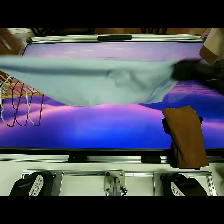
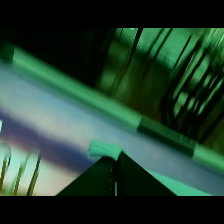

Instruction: Fold the shirts.

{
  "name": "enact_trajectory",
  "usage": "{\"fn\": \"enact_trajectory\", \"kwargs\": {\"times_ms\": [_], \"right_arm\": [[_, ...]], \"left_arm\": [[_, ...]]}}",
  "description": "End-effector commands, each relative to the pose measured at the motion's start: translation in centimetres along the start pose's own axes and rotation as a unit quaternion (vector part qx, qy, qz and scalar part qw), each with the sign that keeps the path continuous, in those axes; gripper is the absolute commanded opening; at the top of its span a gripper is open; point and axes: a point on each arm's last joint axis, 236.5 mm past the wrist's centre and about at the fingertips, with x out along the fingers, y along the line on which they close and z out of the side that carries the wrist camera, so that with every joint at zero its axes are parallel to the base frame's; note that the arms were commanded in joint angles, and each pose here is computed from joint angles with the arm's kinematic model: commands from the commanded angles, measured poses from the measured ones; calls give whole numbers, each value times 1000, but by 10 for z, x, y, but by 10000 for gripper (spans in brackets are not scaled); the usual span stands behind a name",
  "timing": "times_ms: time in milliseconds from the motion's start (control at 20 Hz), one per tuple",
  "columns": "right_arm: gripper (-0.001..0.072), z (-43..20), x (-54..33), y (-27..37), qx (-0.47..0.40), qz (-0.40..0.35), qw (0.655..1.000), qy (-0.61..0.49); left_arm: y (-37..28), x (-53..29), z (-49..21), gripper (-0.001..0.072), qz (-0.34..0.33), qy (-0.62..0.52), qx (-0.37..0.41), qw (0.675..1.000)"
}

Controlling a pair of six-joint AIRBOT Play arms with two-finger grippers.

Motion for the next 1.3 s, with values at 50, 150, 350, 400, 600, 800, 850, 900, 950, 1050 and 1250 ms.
{"fn": "enact_trajectory", "kwargs": {"times_ms": [50,150,350,400,600,800,850,900,950,1050,1250], "right_arm": [[63,149,-237,17,-61,-50,946,-313],[63,153,-287,25,-45,-41,932,-356],[63,122,-286,25,-28,-36,952,-302],[63,112,-275,24,-27,-37,961,-272],[63,67,-220,2,-24,-70,989,-131],[63,-1,-137,-23,-10,-93,992,81],[63,-27,-112,-25,-1,-89,985,147],[63,-51,-88,-27,12,-87,975,203],[63,-77,-61,-31,25,-86,964,252],[63,-126,1,-42,42,-90,946,310],[63,-160,152,-44,82,-53,960,262]], "left_arm": [[-107,-201,199,34,-86,-332,56,938],[-126,-238,204,34,-102,-343,70,931],[-123,-232,172,35,-81,-272,105,953],[-114,-219,158,35,-63,-237,119,962],[-79,-167,105,36,-11,-96,141,985],[-29,-95,-1,36,18,131,133,982],[-11,-78,-42,36,26,205,118,971],[7,-63,-83,35,35,272,101,956],[23,-50,-120,35,41,323,83,942],[48,-23,-186,34,48,399,52,914],[58,67,-266,35,33,427,28,903]]}}
